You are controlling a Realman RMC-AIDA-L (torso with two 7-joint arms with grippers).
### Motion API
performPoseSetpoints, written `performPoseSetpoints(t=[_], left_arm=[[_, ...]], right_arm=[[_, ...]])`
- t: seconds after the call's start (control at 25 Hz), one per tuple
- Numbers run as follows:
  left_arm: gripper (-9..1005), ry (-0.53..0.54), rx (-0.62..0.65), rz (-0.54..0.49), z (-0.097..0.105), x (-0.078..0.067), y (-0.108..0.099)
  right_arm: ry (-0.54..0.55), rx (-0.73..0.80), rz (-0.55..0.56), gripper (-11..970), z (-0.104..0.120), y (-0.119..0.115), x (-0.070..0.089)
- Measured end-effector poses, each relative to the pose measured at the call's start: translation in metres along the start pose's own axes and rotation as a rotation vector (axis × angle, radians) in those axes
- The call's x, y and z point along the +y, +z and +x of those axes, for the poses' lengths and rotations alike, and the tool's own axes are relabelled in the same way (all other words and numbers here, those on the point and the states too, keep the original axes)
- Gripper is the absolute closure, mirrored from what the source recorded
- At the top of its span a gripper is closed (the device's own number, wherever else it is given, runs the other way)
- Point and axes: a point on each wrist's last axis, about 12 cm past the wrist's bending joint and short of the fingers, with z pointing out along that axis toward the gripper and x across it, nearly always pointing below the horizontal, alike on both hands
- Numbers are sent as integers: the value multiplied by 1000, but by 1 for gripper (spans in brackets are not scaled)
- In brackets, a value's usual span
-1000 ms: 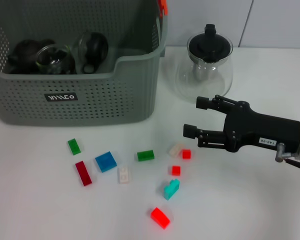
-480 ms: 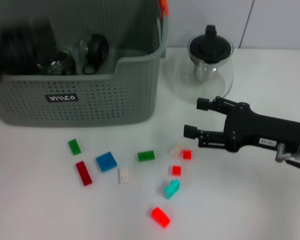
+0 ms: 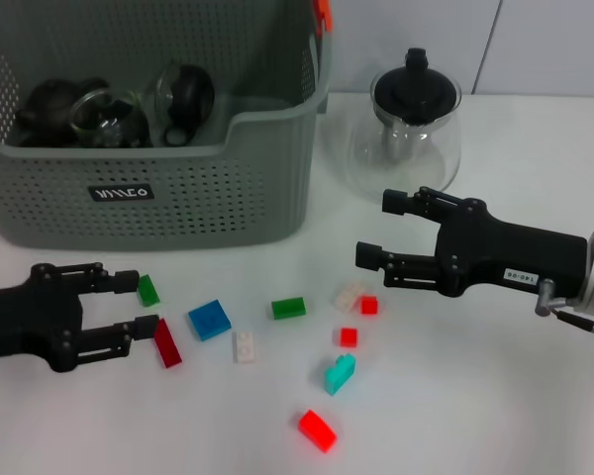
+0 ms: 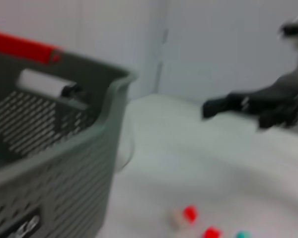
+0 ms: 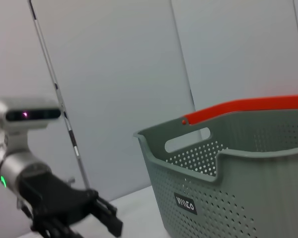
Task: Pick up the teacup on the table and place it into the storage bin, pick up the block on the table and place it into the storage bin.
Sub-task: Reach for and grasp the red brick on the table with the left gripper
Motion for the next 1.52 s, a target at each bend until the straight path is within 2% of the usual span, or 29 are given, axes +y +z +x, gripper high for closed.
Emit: performPoseSetpoints(t=[0.24,0.4,0.52,0.72,0.92,1.28,1.52], left_arm=[[364,14,29,-75,33,-1,18],[362,-5,39,-127,46,-3,32],[360,-10,47,-138,50,-4,37],[358,42,55,-135,57,-8,41],[215,51,71,-153,64,-9,45],[208,97,73,-172,69,-14,51],[206,92,40,-163,64,-14,46]], right_arm=[[25,1,5,15,2,1,0],[32,6,19,15,3,1,-1],[35,8,25,15,4,1,-2],[35,8,25,15,4,1,-2],[36,8,25,15,4,1,-2],[36,9,27,16,4,1,-2],[38,9,28,16,4,0,-2]])
